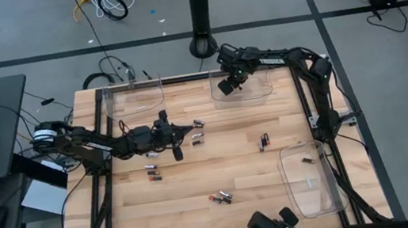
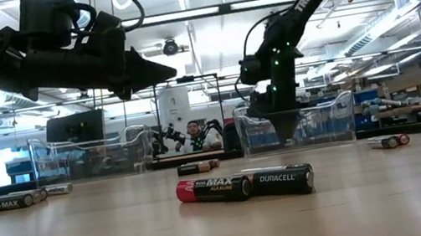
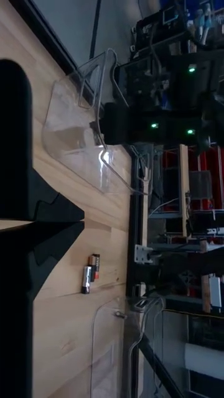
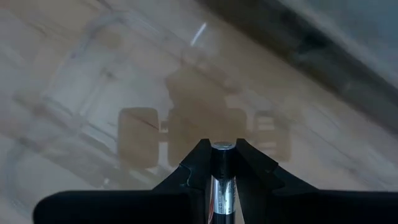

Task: Sort batteries
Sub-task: Put the silver battery into the top right transparent bin, then put the red battery into the top left transparent bin

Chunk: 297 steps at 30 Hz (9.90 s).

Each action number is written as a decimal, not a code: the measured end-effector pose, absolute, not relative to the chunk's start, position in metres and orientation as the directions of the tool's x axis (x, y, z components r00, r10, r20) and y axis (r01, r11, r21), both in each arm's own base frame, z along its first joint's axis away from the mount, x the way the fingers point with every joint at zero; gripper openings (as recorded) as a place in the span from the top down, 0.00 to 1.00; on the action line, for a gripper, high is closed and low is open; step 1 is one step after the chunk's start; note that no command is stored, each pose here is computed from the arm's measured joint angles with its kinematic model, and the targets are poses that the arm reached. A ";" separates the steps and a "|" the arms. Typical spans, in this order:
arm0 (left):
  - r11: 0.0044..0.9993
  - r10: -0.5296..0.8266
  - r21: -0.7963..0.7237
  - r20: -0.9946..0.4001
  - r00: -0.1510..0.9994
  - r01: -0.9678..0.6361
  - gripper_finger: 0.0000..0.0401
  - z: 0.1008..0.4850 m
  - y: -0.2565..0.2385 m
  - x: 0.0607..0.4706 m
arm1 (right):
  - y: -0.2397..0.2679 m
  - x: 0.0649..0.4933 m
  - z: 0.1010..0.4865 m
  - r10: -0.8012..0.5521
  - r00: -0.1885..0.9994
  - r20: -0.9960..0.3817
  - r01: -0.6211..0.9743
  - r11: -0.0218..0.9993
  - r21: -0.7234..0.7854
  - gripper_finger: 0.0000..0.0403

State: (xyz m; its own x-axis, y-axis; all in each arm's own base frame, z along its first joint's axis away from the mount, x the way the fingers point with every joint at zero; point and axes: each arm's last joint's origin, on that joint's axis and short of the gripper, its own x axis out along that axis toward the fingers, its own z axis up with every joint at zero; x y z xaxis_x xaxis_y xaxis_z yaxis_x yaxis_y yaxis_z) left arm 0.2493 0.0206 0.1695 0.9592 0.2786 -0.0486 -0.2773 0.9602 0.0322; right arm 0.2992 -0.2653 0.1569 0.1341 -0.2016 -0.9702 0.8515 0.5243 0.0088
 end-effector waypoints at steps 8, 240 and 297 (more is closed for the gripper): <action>0.955 0.287 0.093 -0.050 0.957 -0.282 0.99 0.169 0.021 0.249 | -0.267 0.301 0.146 -0.180 0.129 -0.975 0.851 0.525 0.015 0.85; 0.980 0.199 0.124 -0.701 0.685 -0.157 0.47 0.119 0.088 0.299 | -0.021 0.249 0.130 -0.138 0.943 -0.303 0.129 0.990 -0.047 0.98; 0.582 0.736 0.279 -0.581 0.348 -0.764 0.87 0.233 0.098 0.205 | -0.020 0.248 0.129 -0.136 0.939 -0.316 0.131 0.991 -0.038 0.98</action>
State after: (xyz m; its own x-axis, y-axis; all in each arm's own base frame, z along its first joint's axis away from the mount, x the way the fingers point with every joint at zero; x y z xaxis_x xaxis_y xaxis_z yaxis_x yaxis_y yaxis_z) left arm 0.2048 0.0977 0.2326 0.3482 0.7355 -0.5812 -0.7638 0.5821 0.2791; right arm 0.2482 -0.0204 0.1288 0.9391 -0.1361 -0.3157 0.1308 0.9907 -0.0381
